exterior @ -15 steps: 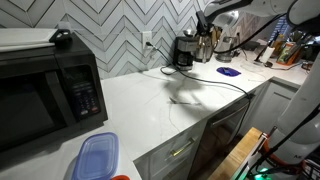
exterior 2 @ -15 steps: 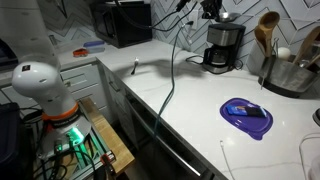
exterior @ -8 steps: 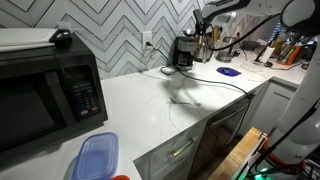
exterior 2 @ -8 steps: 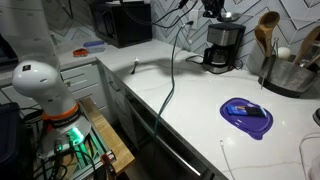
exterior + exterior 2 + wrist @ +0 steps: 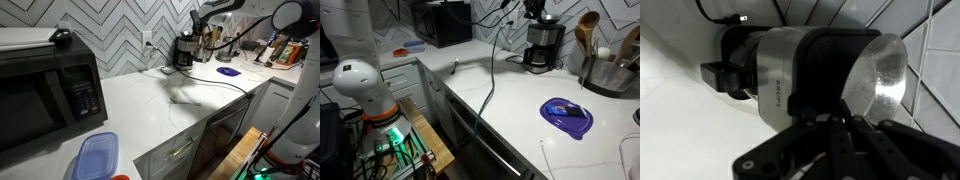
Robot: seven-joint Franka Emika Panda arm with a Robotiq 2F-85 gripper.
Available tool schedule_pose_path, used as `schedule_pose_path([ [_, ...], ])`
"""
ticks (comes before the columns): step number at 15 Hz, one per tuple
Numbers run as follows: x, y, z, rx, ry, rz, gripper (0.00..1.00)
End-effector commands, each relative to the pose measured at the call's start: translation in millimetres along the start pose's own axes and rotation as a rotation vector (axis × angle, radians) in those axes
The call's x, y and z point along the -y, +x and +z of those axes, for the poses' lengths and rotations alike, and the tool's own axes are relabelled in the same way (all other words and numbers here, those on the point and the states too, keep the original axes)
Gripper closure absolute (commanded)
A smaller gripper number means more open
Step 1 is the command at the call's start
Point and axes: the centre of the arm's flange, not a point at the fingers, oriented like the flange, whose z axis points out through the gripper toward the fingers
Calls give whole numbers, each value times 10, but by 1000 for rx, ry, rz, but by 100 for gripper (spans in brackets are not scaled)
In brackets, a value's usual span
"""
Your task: Pick up the bowl and then put it on top of the coffee maker
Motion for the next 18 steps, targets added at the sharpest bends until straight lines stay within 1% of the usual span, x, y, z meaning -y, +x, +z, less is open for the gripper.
schedule_pose_path([
  [1,106,28,117,-19,-22,27,100],
  [4,103,43,171,-18,-27,24,100],
  [6,107,21,160,-10,-10,7,100],
  [12,104,-37,124,-9,-14,-22,100],
  [13,115,-31,119,-14,-14,-15,73],
  [14,126,-23,108,-15,-15,-14,71],
  [15,141,-7,83,-13,-12,-11,66],
  [18,181,40,-56,-21,0,-11,44],
])
